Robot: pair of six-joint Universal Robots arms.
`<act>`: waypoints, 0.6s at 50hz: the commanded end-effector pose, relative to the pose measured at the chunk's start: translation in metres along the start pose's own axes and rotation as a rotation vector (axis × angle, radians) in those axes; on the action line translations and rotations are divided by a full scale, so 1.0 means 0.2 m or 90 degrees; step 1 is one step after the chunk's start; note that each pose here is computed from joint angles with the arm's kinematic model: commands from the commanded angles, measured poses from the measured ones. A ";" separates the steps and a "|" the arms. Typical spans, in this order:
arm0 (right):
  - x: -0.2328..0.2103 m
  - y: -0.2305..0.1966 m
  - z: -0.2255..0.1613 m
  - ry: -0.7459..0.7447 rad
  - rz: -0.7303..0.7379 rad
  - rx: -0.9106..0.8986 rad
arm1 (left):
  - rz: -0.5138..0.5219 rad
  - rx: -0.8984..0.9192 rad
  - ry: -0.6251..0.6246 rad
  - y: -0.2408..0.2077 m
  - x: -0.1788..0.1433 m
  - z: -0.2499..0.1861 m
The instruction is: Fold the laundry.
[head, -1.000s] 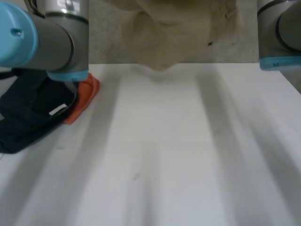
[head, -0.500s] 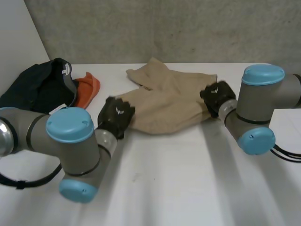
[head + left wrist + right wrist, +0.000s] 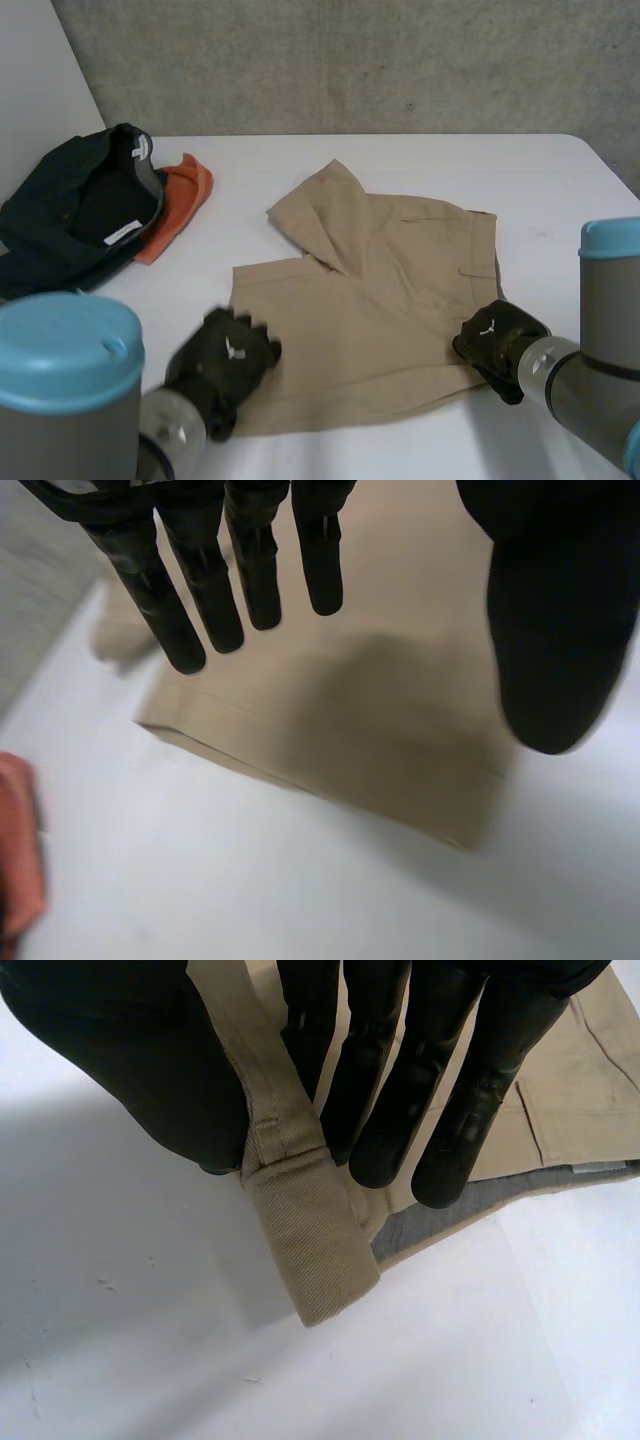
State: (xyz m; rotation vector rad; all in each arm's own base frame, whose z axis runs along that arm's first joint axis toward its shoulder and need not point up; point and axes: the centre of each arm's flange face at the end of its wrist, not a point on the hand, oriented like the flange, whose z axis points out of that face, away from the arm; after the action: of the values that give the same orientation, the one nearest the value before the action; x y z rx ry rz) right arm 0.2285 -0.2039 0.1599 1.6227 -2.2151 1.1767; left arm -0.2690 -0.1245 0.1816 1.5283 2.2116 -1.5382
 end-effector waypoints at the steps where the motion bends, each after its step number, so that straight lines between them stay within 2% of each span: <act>1: -0.03 0.03 0.03 0.030 0.001 0.024 | -0.073 0.167 -0.180 -0.24 -0.39 0.19; 4: -0.03 0.03 0.02 0.044 0.001 0.037 | -0.083 0.223 -0.193 -0.31 -0.46 0.27; 9: -0.03 0.04 0.02 0.061 0.003 0.049 | -0.101 0.285 -0.121 -0.35 -0.53 0.55; 16: -0.04 0.05 0.01 0.059 0.004 0.044 | -0.102 0.316 -0.081 -0.32 -0.63 0.88; 25: -0.07 0.07 0.01 0.049 0.008 0.036 | -0.090 0.335 0.019 -0.25 -0.58 1.15; 30: -0.07 0.08 0.01 0.048 0.014 0.035 | -0.095 0.323 0.036 -0.19 -0.55 1.26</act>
State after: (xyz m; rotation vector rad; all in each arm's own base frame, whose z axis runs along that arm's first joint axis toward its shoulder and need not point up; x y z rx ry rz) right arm 0.2222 -0.1941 0.1444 1.5589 -2.1652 1.2964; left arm -0.3498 -0.3718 0.1647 1.5037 2.0591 -2.3006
